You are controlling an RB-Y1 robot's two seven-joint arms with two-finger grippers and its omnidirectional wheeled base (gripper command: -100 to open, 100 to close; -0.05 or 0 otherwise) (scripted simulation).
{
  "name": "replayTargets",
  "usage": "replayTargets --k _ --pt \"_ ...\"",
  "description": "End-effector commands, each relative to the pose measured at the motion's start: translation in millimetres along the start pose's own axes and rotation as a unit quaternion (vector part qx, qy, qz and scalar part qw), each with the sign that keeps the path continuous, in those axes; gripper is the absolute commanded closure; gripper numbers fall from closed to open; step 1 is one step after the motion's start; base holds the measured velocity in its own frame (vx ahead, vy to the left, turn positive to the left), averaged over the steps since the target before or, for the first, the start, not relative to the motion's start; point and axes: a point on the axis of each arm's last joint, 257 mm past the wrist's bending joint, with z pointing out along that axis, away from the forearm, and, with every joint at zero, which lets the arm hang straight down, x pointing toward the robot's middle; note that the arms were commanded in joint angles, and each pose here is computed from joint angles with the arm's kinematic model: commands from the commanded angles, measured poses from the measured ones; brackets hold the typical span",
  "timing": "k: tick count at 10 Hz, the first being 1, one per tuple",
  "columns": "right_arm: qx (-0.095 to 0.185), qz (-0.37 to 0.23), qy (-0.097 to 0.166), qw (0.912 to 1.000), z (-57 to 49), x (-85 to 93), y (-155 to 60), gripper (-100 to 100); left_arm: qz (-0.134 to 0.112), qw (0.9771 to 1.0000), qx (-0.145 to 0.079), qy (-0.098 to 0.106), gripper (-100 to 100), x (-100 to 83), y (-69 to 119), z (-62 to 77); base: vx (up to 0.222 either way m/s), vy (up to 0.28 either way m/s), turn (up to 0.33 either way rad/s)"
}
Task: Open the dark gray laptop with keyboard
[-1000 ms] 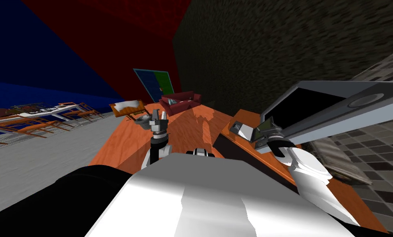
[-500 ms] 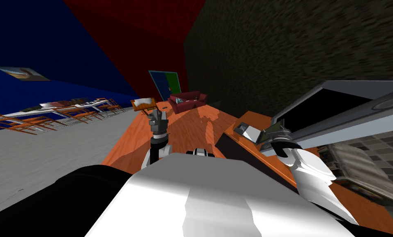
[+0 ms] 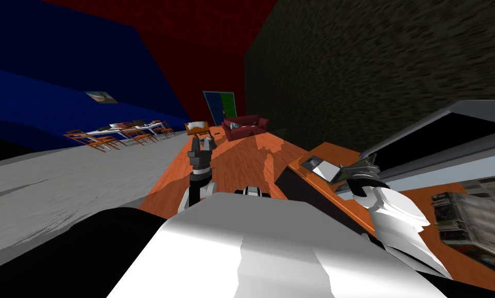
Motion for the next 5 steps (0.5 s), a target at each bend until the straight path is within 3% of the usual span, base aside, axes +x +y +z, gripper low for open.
replayTargets --k 1,2,3,5 --pt "-0.013 -0.004 -0.023 0.9997 -5.6 -16.6 11.3 100 0.0 1.0 0.0 0.0 0 -0.1 0.0 -0.1 0.154 -0.008 -0.27" --pt "-0.027 -0.007 -0.048 0.9984 -12.1 -34.7 23.4 100 0.0 1.0 0.0 0.0 0 -0.1 0.0 -0.1 0.18 -0.008 -0.378" --pt "-0.026 -0.008 -0.05 0.9984 -12.1 -36.5 22.5 100 0.0 1.0 0.0 0.0 0 -0.1 0.0 -0.1 0.159 0.008 -0.303" --pt "-0.059 -0.011 -0.094 0.9937 -29.1 -66.7 51.0 100 0.0 1.0 0.0 0.0 0 -0.1 0.0 -0.1 0.205 -0.046 -0.369"
